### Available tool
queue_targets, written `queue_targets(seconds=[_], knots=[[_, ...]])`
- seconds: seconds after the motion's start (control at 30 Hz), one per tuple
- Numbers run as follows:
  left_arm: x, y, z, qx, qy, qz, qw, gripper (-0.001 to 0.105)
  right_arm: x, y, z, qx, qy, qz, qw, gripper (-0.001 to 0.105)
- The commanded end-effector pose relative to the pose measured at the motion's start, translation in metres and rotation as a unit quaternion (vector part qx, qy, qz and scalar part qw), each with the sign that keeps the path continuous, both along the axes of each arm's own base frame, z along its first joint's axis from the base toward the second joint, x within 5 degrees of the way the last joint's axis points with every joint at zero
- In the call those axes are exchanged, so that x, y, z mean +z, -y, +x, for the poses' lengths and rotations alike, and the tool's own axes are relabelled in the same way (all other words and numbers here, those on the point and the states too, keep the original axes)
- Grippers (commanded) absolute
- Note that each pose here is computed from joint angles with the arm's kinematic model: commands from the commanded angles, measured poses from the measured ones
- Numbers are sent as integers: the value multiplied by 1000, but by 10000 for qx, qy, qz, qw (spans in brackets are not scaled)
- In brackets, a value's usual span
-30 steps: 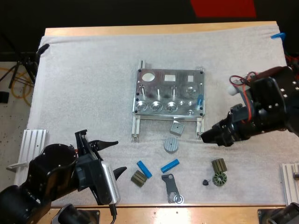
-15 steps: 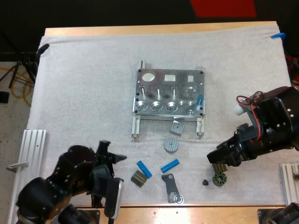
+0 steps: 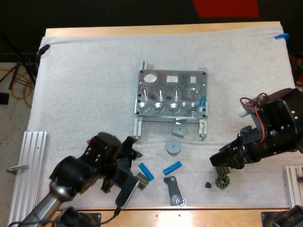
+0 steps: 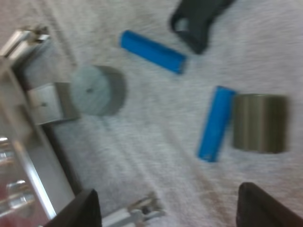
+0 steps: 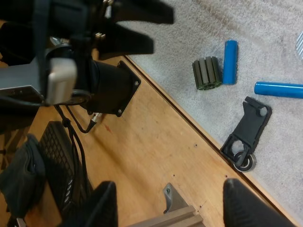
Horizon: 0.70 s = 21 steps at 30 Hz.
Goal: Load cells from right to left
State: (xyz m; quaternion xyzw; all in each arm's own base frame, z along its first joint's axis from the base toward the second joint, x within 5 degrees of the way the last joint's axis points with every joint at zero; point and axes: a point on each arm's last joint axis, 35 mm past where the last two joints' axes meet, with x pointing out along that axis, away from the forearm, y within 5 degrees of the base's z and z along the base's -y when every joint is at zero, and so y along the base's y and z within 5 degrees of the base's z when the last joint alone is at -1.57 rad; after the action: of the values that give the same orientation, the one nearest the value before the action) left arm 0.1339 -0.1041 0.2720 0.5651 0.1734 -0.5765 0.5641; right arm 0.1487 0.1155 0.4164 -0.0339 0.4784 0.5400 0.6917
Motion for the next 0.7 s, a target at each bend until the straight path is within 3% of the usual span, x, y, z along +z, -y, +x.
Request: queue_targets(seconds=[0.0, 0.27, 0.5, 0.67], knots=[[-3, 5, 6, -53, 56, 41, 10000, 60, 1, 2, -2, 27, -5, 66, 10000, 50], [-31, 15, 24, -410, -179, 794, 9958, 60, 2, 1, -1, 24, 66, 98, 9999, 50], [-54, 23, 34, -450, -638, 1101, 9909, 60, 3, 0, 0, 24, 133, 138, 9998, 50], [-66, 28, 42, -455, -719, 1153, 9897, 60, 3, 0, 0, 24, 133, 138, 9998, 50]])
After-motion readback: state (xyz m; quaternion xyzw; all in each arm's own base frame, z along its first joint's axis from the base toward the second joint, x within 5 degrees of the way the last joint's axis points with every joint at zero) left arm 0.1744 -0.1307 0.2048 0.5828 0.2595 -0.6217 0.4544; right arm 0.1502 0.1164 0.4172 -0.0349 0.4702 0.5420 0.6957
